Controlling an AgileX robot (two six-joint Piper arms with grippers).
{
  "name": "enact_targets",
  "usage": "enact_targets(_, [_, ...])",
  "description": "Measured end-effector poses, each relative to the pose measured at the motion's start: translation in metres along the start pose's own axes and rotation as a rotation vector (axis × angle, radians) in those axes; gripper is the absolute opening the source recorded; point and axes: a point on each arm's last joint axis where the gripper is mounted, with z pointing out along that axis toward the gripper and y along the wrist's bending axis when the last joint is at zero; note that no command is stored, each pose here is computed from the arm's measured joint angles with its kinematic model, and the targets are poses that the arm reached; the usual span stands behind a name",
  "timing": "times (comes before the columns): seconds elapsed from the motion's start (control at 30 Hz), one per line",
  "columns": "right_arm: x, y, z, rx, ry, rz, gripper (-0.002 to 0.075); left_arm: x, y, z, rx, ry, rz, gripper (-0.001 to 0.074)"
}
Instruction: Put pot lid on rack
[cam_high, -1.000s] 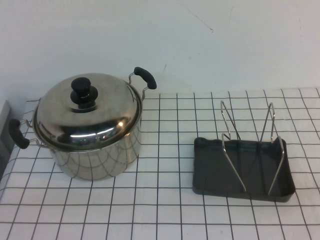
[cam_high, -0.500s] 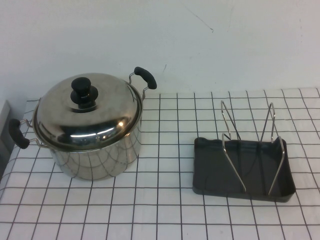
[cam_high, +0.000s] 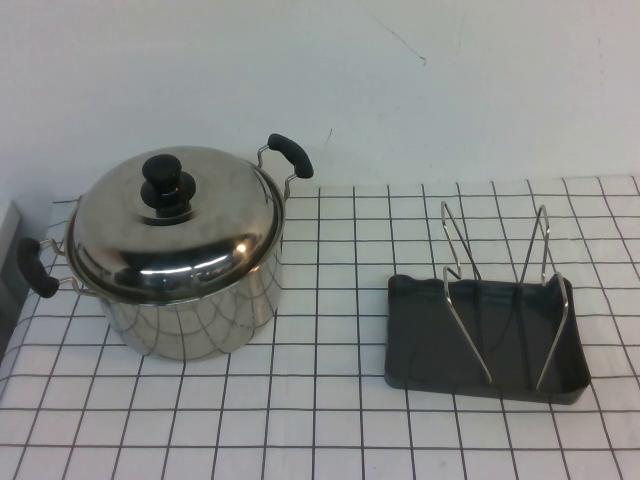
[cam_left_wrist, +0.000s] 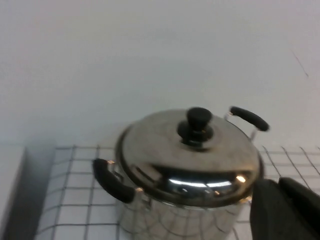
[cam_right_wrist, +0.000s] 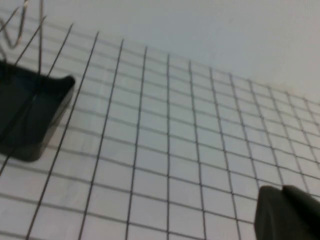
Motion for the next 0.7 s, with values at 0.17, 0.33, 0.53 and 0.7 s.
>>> enact_targets(0.17, [0.002,0.013,0.006,-0.159,0.064,-0.11,-0.0003,-0.016,-0.02,0.03,0.181,0.179,0.006,-0.0002])
enact_targets(0.33, [0.003,0.017,0.007,-0.201,0.048,-0.17,-0.0003,-0.028,-0.033,0.073,0.345,0.238,0.0,-0.0002])
enact_targets(0.53, [0.003,0.018,0.008,-0.206,0.044,-0.179,-0.0003,-0.035,-0.033,0.133,0.393,0.273,0.086,-0.0002])
enact_targets(0.7, [0.005,0.019,0.01,-0.206,0.04,-0.175,-0.0003,-0.039,-0.026,0.186,0.362,0.284,0.13,0.0062])
